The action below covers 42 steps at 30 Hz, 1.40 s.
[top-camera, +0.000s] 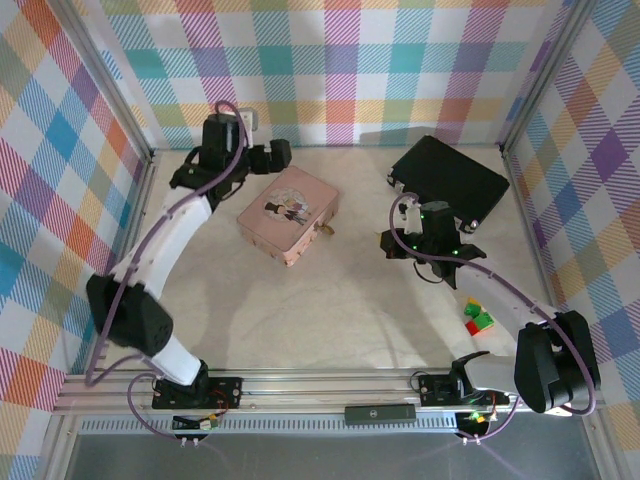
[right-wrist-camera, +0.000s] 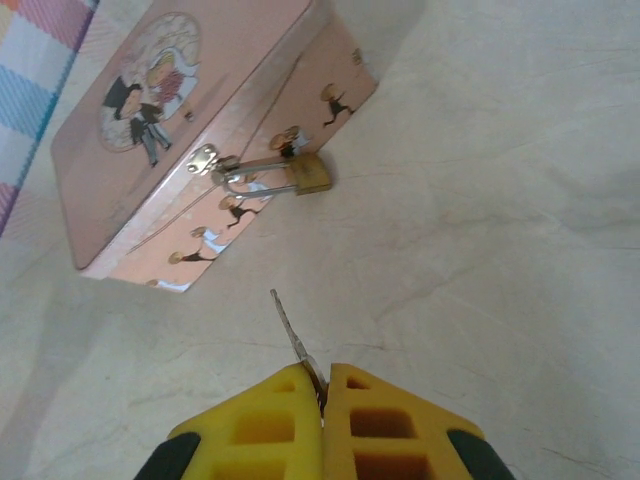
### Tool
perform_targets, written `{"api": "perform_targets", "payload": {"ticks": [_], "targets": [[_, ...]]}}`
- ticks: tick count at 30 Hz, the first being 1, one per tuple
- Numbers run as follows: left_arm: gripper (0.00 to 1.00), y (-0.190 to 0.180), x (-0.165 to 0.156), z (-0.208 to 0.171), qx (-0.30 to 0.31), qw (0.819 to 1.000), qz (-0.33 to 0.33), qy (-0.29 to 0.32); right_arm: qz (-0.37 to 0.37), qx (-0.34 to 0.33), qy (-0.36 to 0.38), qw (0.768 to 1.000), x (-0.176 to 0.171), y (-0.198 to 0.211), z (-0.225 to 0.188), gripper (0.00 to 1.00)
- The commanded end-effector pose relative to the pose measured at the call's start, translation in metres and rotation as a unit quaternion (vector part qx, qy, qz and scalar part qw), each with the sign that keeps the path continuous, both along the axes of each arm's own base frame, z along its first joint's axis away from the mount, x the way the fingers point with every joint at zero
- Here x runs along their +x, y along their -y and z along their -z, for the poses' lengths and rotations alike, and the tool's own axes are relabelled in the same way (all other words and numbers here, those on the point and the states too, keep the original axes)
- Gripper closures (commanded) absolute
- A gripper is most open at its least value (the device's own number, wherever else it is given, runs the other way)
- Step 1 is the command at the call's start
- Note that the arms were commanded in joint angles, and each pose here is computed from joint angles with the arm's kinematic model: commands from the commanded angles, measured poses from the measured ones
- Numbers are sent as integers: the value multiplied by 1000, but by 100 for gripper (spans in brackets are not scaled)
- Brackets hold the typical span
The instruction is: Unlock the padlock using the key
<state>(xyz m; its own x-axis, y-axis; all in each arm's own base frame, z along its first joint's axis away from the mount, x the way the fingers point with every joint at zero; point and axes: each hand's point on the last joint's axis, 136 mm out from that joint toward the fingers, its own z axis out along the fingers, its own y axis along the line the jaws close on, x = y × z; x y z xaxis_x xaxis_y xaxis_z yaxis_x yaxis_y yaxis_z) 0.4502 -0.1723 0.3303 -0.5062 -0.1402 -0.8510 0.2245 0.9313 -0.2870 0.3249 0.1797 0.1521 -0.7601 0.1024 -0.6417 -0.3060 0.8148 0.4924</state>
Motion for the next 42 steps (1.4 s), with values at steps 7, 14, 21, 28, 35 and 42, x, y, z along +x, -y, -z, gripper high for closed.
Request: {"api": "perform_targets", "payload": {"ticks": [7, 14, 21, 28, 35, 42], "targets": [[0, 77, -92, 117, -67, 990, -21, -122, 79, -31, -40, 996, 4, 38, 29, 100], [0, 133, -131, 183, -62, 986, -13, -156, 98, -4, -63, 993, -9, 51, 46, 100], [0, 128, -119, 225, -18, 981, -51, -185, 98, -12, -70, 993, -18, 55, 57, 100], [0, 94, -94, 241, 34, 982, -90, -160, 80, -10, -57, 995, -16, 51, 54, 100], [0, 43, -52, 237, 109, 981, -120, -104, 63, 5, -51, 997, -10, 43, 48, 100], [0, 63, -36, 231, 128, 984, -63, -102, 53, 13, -55, 997, -10, 38, 45, 100]]}}
